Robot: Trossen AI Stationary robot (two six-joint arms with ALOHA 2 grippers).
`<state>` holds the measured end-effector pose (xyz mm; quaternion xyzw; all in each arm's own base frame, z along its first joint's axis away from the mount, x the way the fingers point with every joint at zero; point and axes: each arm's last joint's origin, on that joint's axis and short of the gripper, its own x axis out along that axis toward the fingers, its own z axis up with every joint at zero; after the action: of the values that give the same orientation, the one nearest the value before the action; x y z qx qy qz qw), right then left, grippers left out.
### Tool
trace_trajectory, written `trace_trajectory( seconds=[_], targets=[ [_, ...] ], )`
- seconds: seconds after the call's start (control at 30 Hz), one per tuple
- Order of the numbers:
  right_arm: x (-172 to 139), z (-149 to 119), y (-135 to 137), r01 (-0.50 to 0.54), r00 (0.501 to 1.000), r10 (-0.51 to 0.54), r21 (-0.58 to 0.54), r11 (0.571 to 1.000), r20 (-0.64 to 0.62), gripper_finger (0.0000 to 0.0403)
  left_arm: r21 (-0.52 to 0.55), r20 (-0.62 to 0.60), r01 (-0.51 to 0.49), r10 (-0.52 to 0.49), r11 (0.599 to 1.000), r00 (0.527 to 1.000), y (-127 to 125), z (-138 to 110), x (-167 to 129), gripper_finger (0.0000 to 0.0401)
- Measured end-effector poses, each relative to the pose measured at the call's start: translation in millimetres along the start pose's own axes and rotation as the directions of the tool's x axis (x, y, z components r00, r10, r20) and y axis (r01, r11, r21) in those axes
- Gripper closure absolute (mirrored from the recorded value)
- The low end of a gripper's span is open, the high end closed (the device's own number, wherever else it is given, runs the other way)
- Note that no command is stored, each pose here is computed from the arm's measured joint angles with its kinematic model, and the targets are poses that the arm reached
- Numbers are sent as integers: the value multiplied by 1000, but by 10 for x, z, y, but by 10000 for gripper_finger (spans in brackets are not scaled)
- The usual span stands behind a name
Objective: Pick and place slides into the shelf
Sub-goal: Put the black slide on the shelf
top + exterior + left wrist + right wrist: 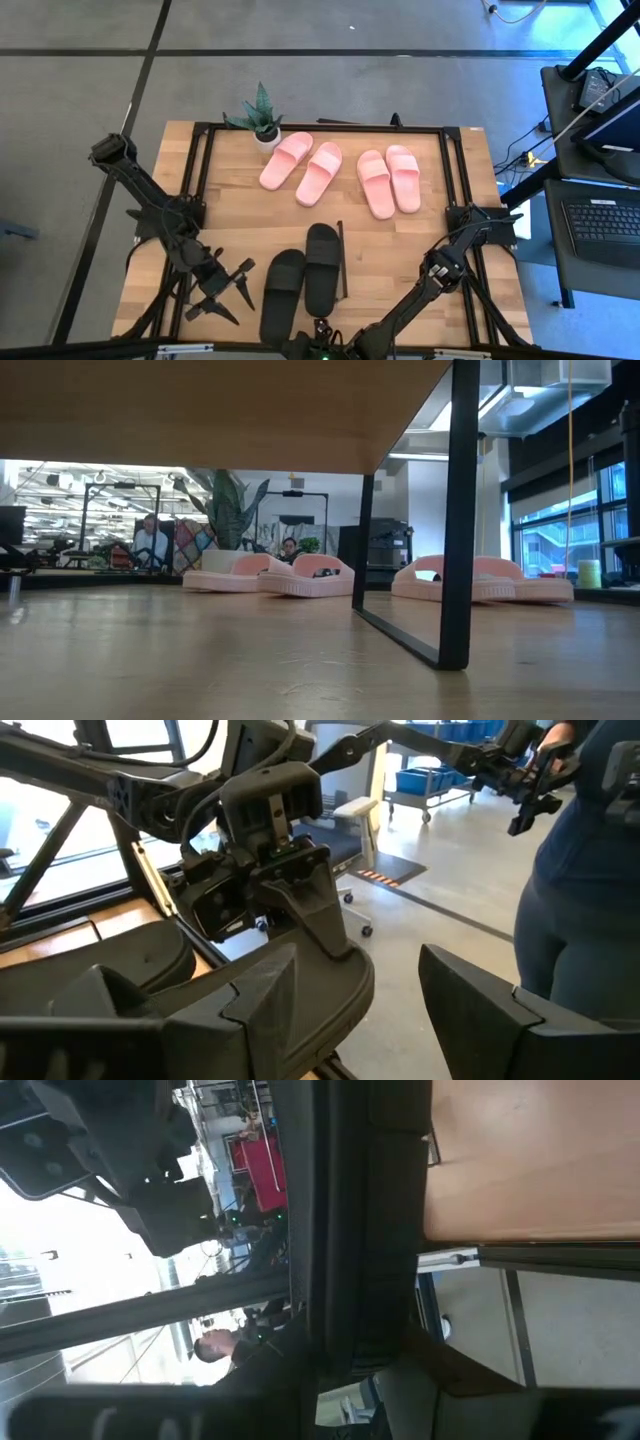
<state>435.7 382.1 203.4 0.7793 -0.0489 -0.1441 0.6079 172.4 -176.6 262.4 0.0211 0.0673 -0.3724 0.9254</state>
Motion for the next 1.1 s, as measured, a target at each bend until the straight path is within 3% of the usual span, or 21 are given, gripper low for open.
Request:
trace_trajectory(
  seconds=[0.53,0.87,1.1],
  targets=[
    [0,3,-1,-2,1000,2,-2,1000,7,306,-2,-17,-33,33,999,999,81,-16,0,201],
    [-1,9,-8,1,1000,-1,-12,1000,15,258,16,-19,-83,84,996,996,208,-16,-4,201],
    [-5,36,10,-51,992,52,-15,999,112,250,13,-43,-102,103,995,994,256,-38,-8,201]
  ],
)
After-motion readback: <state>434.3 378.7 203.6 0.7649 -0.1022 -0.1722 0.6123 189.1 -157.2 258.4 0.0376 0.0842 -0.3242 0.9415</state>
